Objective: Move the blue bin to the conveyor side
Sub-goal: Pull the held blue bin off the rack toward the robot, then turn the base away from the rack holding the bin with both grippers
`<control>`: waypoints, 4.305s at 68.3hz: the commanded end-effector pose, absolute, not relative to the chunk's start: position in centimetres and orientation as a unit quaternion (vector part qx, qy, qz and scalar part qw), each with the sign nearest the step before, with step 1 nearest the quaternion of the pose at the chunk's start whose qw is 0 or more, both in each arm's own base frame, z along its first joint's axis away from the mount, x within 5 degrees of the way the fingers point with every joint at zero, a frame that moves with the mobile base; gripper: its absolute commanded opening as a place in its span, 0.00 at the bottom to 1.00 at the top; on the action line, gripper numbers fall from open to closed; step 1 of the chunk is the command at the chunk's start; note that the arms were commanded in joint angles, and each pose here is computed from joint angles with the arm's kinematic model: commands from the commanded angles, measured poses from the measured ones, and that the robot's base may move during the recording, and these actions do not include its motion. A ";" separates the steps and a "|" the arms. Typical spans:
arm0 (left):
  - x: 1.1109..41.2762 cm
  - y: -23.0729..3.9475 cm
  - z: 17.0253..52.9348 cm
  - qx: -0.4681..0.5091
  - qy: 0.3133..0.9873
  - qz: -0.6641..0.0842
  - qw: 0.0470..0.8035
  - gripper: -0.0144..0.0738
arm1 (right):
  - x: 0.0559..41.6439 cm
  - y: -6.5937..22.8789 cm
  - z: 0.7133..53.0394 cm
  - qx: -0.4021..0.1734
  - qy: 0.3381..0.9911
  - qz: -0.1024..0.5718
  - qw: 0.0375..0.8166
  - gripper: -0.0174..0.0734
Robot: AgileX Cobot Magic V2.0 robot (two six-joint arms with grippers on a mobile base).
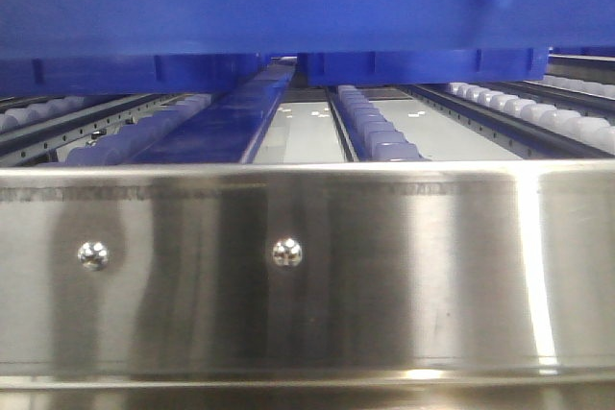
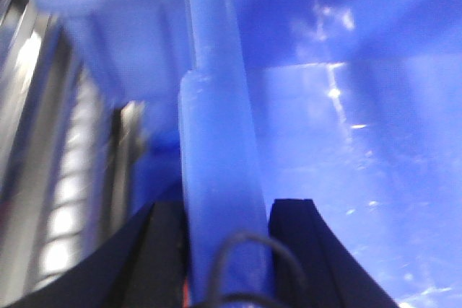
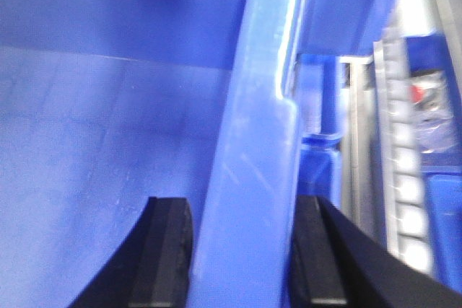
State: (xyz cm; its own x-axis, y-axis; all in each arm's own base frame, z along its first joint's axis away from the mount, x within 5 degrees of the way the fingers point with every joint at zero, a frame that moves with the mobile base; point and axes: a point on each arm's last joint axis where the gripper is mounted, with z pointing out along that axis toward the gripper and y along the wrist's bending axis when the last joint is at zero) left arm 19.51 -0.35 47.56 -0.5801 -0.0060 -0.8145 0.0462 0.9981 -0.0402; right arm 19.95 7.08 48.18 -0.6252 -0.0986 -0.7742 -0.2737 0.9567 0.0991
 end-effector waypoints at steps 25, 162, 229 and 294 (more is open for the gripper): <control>16.1 -1.0 47.7 0.005 0.821 -0.072 0.567 0.16 | 18.8 6.5 50.1 -0.114 0.849 0.102 0.506 0.11; 16.4 -0.9 48.5 0.000 0.792 -0.068 0.607 0.16 | 18.8 6.5 50.3 -0.114 0.845 0.103 0.512 0.11; 16.1 -0.9 48.7 0.000 0.789 -0.068 0.610 0.16 | 18.8 6.5 50.3 -0.114 0.845 0.103 0.512 0.11; 16.1 -0.9 48.7 0.000 0.789 -0.068 0.610 0.16 | 18.8 6.5 50.3 -0.114 0.845 0.103 0.512 0.11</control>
State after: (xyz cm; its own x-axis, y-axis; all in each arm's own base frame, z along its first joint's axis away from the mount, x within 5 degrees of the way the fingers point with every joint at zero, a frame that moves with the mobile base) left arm 16.68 -0.72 46.76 -0.4014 -0.0679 -0.9134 0.0596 0.9932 -0.1000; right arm 19.37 6.74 48.49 -0.5754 -0.1023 -0.8115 -0.2800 0.9568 0.0778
